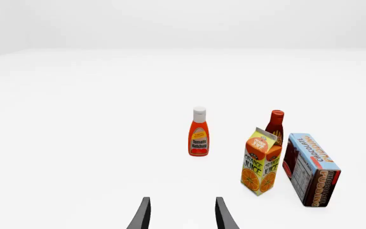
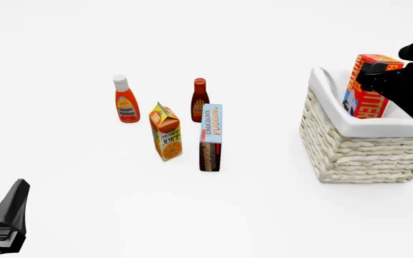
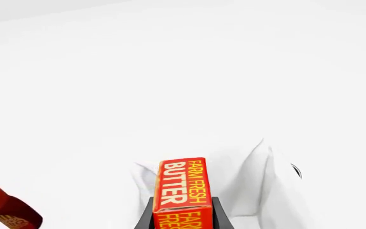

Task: Pick the butter and place it in the basket.

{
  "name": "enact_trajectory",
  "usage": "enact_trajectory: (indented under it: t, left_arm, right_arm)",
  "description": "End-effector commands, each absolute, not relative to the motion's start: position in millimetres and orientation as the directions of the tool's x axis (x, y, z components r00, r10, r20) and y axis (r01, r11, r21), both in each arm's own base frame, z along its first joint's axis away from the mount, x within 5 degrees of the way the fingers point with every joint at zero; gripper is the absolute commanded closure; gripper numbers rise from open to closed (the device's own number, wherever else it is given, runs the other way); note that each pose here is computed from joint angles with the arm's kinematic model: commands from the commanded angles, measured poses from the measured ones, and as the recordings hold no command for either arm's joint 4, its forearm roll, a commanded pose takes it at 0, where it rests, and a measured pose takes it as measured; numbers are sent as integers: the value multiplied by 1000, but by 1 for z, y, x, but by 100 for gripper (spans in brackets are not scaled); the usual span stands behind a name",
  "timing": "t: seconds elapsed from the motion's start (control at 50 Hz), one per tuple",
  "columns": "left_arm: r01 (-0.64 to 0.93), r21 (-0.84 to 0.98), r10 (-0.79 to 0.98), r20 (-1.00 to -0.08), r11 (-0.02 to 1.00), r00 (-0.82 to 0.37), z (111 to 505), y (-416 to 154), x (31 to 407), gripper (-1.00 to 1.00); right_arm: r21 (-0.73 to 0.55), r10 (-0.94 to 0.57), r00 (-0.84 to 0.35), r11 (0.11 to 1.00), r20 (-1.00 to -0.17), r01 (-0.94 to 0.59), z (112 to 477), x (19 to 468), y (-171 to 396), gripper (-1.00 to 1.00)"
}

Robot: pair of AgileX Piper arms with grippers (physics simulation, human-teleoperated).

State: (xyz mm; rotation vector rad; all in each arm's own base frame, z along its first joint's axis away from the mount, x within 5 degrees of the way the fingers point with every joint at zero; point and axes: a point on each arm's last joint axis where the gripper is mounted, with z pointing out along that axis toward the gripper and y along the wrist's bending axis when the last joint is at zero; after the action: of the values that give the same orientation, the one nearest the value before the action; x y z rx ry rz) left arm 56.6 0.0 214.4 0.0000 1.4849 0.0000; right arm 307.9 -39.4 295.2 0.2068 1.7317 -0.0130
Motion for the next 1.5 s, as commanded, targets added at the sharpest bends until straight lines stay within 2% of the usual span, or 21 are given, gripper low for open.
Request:
enact_trajectory:
  t: [0.02,1.4,1.42,1.5]
  left_arm:
    - [0,0,0,-996,1000,86,214,0,57,-100]
    - [0,0,0,-996,1000,86,214,0,57,-100]
    - [0,0,0,-996,1000,86,214,0,57,-100]
    - [0,0,0,-996,1000,86,214,0,57,-100]
  right_arm:
    - [129,147,-125,981,-981,146,301,311,-40,100]
    - [136,161,-137,975,-977,173,282,324,-50,100]
    - [138,162,-138,975,-977,172,282,324,-50,-100]
    - [140,165,-139,975,-976,173,280,324,-50,-100]
